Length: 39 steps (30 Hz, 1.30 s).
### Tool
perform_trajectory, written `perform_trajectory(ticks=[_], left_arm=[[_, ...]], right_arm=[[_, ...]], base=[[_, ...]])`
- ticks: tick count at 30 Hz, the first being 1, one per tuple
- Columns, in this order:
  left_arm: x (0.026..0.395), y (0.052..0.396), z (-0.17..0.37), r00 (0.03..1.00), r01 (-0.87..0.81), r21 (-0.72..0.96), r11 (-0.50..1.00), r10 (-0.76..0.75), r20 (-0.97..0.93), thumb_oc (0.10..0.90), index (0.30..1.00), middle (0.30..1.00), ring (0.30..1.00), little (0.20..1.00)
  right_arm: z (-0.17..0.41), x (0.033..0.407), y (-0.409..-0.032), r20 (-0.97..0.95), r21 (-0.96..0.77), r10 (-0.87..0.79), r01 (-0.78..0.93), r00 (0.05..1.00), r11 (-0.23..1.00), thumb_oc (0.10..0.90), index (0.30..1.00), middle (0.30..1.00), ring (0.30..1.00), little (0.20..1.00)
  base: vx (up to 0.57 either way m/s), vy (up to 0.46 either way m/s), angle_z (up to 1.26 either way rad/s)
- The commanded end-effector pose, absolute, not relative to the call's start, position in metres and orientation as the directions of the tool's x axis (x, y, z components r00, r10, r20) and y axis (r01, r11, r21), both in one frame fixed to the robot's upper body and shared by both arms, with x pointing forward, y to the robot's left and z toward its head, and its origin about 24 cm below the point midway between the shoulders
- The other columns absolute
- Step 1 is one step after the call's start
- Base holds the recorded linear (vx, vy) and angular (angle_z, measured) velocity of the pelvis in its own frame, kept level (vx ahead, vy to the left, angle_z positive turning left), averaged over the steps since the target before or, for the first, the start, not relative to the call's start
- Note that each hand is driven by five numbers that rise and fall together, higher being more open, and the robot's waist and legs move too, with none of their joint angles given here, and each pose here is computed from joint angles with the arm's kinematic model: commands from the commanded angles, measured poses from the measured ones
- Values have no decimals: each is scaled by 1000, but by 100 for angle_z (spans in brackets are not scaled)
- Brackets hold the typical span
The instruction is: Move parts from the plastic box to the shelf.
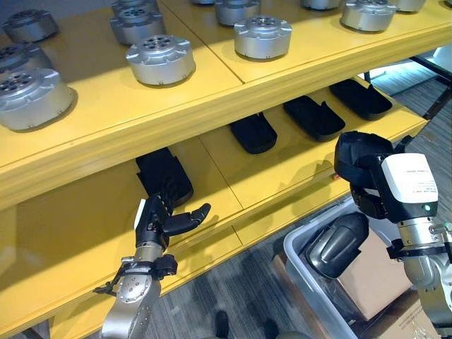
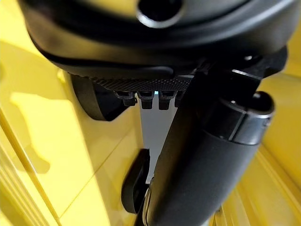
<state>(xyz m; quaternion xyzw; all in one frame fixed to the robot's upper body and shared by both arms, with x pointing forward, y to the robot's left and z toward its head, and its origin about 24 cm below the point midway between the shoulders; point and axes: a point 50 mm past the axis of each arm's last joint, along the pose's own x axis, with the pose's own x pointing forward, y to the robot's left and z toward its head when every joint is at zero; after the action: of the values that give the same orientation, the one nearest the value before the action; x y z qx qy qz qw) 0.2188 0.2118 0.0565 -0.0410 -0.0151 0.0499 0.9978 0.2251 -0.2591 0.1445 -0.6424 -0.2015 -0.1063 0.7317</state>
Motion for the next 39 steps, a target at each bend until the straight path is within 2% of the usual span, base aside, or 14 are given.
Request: perform_trajectory(ticks=[1,11,18,28,34,39], left_arm=[[227,208,94,969,-43,-114,993,69,236,900,1000,1000,1000,1000],[223,212,91,972,-63,-154,986,96,216,900,1000,1000,1000,1000],[232,202,102,965,9,-137,990,27,261,900,1000,1000,1000,1000],[236,203,110,957,29,-120,992,7,291,900,1000,1000,1000,1000],[238,202,113,953,30,-106,994,3,302,900,1000,1000,1000,1000],[237,204,109,958,15,-97,995,13,286,900,1000,1000,1000,1000]], right_arm=[[220,215,-256,735,-677,190,722,651,144,400,300,300,300,300],[223,208,-269,767,-636,160,768,621,72,400,300,300,300,300],[223,206,-277,793,-604,117,797,598,21,400,300,300,300,300],[226,204,-280,809,-582,87,813,581,-16,400,300,300,300,300],[238,206,-274,818,-558,144,829,557,-38,400,300,300,300,300],[240,213,-265,793,-581,204,813,575,-35,400,300,300,300,300]], base=[[-115,-73,50],[12,45,35],[28,178,16],[121,224,3],[88,148,-1],[42,62,-8]])
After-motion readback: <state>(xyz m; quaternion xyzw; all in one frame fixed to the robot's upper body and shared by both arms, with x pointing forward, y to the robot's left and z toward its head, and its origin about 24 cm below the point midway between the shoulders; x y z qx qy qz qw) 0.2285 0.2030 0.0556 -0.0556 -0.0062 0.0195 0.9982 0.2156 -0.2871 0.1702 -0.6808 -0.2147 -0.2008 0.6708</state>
